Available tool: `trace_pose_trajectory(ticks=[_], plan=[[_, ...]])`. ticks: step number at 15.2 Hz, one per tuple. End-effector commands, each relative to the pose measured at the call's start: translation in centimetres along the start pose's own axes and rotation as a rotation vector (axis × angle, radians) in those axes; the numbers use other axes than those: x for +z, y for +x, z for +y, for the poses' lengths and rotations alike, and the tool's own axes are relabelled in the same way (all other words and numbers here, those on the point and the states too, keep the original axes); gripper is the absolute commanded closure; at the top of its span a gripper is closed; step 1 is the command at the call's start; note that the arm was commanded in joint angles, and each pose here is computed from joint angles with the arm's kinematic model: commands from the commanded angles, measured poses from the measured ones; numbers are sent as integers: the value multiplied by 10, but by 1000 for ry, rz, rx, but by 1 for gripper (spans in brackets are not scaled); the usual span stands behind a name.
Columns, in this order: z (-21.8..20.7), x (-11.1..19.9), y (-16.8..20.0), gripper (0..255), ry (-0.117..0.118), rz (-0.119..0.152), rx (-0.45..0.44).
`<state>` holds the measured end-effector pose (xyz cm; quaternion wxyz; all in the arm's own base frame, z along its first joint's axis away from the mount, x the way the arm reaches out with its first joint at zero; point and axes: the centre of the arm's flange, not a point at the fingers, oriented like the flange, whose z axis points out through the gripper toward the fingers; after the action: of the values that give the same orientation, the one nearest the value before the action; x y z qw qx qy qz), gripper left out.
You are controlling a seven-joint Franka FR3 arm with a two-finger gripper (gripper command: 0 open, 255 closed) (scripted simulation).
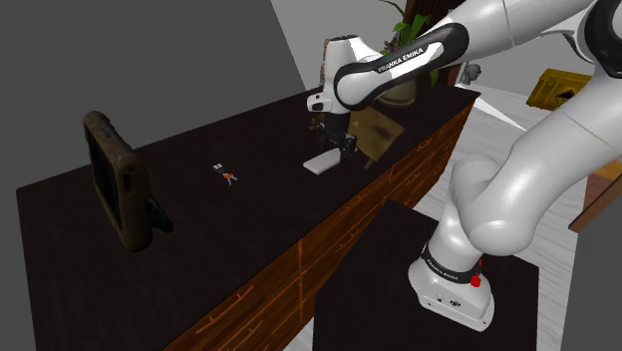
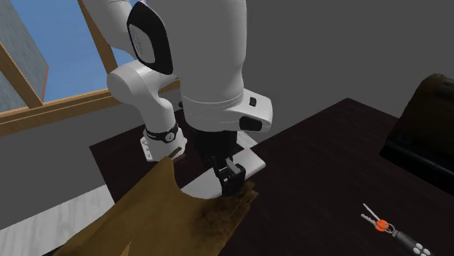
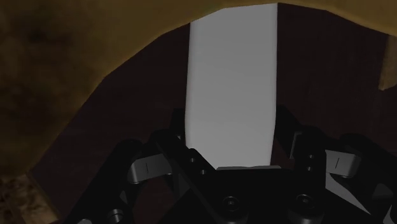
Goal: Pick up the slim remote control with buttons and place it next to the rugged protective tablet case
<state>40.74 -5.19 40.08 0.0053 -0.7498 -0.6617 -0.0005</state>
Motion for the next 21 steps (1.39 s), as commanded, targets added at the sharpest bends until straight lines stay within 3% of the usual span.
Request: trace_pose_trajectory(ticks=[1,21], plan=[[0,-11,0,255,0,0,0],[-1,-117,0,255,0,0,0]])
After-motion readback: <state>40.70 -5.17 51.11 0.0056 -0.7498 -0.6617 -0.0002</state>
